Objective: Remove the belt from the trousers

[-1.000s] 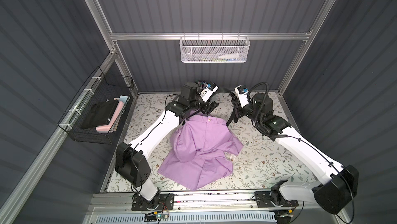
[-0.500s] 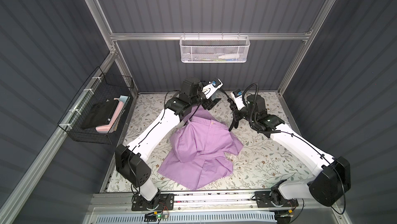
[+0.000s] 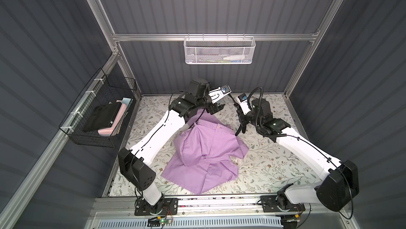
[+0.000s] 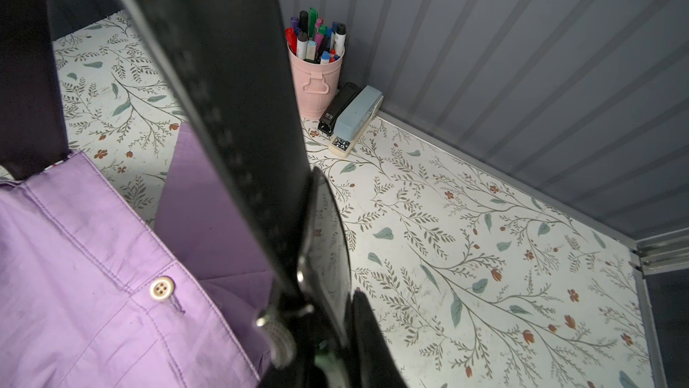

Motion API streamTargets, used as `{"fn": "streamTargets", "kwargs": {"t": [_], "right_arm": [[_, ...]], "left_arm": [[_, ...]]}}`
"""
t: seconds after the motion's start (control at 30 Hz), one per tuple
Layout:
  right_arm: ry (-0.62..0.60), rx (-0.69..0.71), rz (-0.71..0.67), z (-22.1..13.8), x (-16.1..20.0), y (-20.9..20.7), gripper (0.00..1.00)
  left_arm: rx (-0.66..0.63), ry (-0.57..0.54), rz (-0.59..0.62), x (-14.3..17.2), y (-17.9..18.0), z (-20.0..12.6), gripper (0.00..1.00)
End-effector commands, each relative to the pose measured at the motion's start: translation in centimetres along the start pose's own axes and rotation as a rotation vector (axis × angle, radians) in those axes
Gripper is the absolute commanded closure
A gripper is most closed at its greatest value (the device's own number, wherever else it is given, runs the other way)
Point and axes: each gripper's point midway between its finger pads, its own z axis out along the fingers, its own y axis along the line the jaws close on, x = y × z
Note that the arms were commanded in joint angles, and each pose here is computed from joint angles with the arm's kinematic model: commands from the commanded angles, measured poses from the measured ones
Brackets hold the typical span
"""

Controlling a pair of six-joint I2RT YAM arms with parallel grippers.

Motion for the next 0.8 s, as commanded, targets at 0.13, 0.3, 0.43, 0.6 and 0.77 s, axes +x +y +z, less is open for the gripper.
{"fn": "streamTargets", "kwargs": {"t": [0.13, 0.3, 0.43, 0.6, 0.77], "right_arm": [[-0.046, 0.006, -0.044, -1.7, -1.4, -0.3, 1.0], [-0.049, 0.008, -0.039, -2.1, -1.7, -0.3, 1.0], [-0.071, 0.002, -0.02, -2.6, -2.3, -0.3, 1.0], [-0.098, -0.016, 0.028, -2.9, -2.9, -0.4, 1.0], [-0.121, -0.05, 0.112, -2.6, -2.7, 0.2, 0.99]], "left_arm": [[0.033, -0.001, 0.224, -3.1, -0.6, 1.0, 0.13], [0.112, 0.066, 0.256, -1.6, -1.8, 3.7, 0.13], [0.166, 0.102, 0.249, 0.0, -3.1, 5.0, 0.14], [0.19, 0.088, 0.15, -0.1, -3.7, 5.2, 0.39], [0.164, -0.056, -0.157, -2.3, -1.8, 3.9, 1.0]]}}
